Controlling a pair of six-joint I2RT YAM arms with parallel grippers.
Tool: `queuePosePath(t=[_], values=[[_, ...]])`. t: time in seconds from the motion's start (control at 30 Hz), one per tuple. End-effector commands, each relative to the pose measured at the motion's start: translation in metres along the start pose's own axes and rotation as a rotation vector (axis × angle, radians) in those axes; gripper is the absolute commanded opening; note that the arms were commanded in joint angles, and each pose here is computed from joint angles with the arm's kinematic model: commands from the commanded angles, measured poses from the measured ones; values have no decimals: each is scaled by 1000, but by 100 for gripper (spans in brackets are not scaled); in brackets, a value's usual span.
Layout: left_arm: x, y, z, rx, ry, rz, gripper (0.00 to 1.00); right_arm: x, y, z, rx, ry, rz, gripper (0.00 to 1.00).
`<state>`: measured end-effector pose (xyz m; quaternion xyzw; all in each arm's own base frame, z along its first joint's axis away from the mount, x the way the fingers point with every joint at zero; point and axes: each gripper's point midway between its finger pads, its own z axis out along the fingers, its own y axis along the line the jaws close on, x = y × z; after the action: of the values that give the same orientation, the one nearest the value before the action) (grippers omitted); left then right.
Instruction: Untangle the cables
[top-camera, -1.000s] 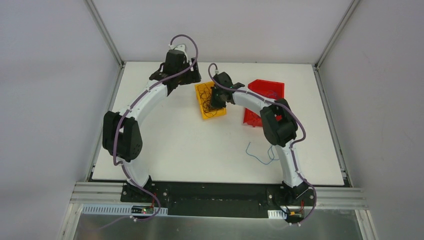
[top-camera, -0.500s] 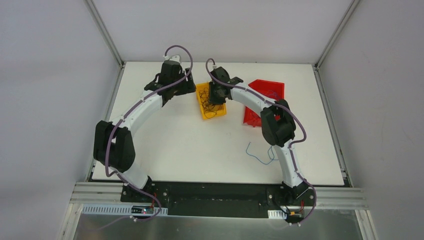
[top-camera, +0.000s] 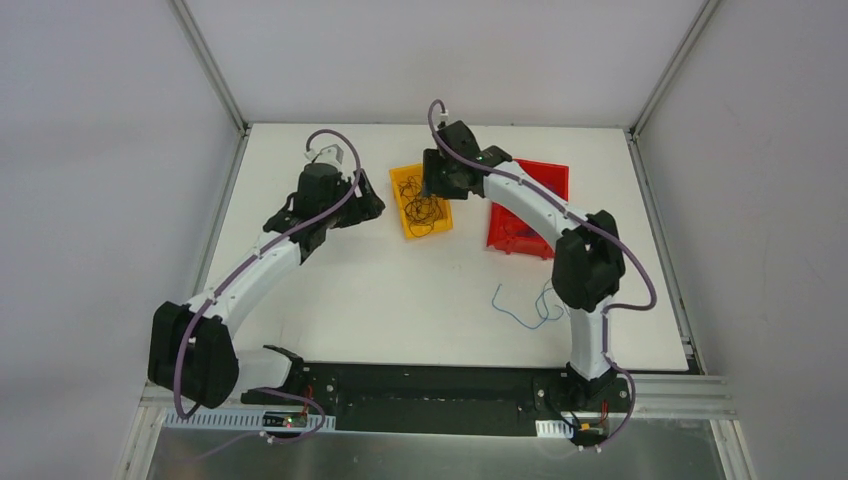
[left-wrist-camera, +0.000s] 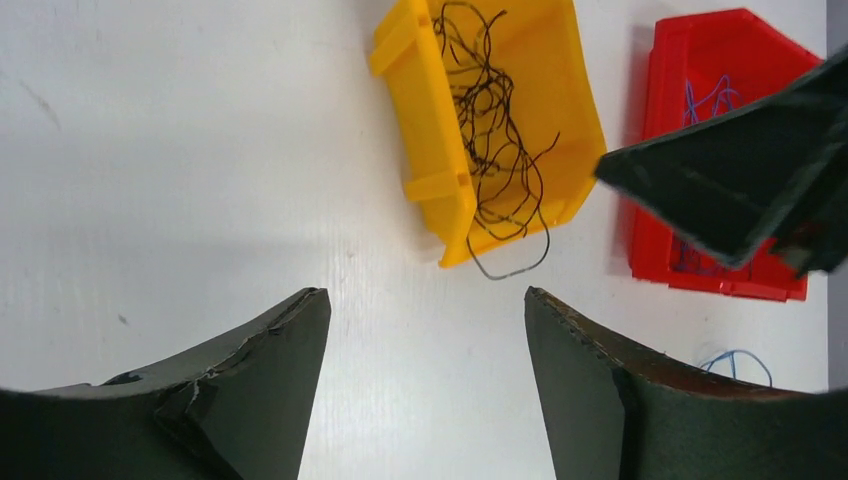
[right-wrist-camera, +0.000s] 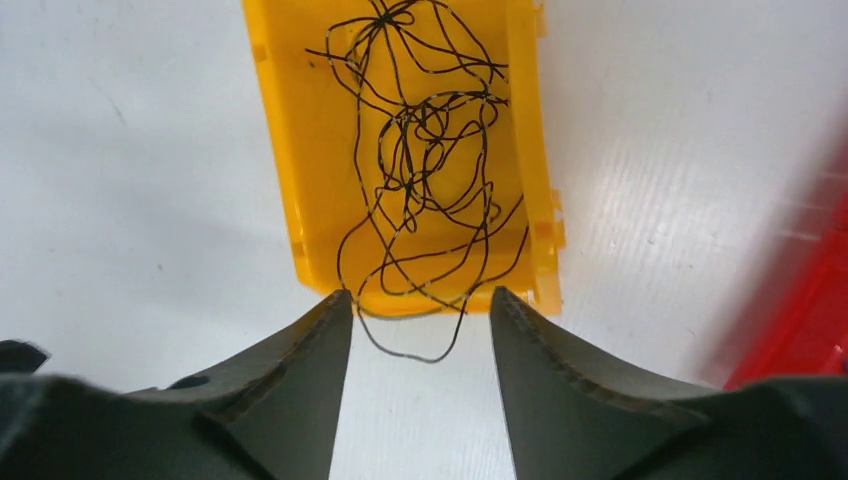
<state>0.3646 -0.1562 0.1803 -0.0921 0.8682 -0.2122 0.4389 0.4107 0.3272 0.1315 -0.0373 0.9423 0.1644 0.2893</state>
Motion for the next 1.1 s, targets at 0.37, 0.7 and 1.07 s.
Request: queuePosePath(t=[0.37, 0.7, 1.07], values=[[31, -5, -59, 172, -43, -7, 92, -14, -29, -126, -29, -236, 27, 91], [59, -7, -74, 247, -38, 56, 99, 36, -118, -169, 65, -299, 180, 99], [90, -23, -72, 333, -89, 211, 99, 91, -218, -174, 276, -245, 436, 99]])
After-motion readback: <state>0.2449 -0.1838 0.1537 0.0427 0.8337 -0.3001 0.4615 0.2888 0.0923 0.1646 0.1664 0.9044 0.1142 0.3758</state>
